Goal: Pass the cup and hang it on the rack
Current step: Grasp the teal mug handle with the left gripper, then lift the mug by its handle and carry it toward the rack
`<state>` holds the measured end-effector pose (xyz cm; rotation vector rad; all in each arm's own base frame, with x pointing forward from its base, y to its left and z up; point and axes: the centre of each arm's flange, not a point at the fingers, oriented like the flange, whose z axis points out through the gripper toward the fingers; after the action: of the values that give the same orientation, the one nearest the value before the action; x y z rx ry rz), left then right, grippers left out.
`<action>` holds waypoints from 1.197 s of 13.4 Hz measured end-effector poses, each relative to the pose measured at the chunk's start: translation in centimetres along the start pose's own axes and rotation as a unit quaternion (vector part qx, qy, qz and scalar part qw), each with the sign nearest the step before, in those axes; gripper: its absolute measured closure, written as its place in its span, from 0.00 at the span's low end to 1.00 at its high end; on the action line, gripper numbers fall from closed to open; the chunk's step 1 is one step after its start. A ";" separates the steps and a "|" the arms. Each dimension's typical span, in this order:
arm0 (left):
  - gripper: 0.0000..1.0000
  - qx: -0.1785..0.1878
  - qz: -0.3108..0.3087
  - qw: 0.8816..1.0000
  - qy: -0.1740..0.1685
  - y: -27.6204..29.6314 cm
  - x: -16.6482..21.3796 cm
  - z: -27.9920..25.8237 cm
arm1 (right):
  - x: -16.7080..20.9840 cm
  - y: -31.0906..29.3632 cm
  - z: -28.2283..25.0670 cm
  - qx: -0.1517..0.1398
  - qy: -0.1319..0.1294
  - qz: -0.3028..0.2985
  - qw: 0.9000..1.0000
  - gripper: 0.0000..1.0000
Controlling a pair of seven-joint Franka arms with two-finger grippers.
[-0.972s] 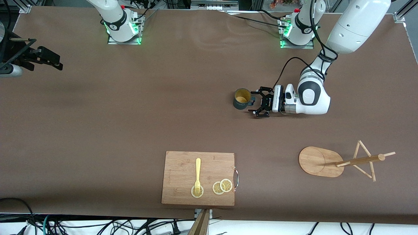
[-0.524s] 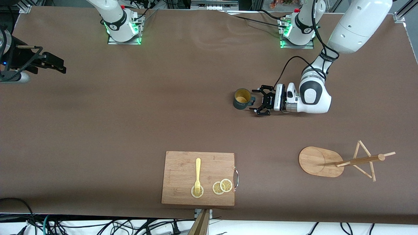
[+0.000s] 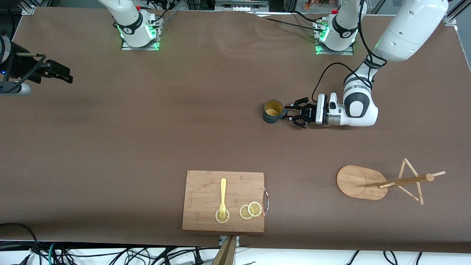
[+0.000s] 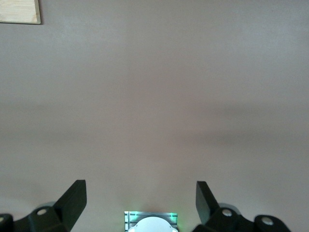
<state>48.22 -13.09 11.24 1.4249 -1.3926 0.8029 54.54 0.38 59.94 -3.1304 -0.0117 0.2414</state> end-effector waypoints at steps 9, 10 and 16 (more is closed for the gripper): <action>0.79 -0.015 -0.063 0.995 0.078 0.0 0.9 -2.3 | 0.0 -0.2 -0.3 0.000 0.004 -0.002 1.000 0.00; 0.79 -0.014 -0.080 0.993 0.087 -0.2 1.4 -3.5 | 0.0 -0.3 -0.4 0.000 0.005 -0.003 1.000 0.00; 0.79 -0.013 -0.206 0.975 0.077 -1.7 5.2 -17.4 | 0.0 -1.1 -0.6 -0.001 0.009 -0.010 1.000 0.00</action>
<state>53.35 1.14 21.54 1.5267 -0.9407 0.6061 54.66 1.45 60.50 -3.1332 -0.0423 0.2124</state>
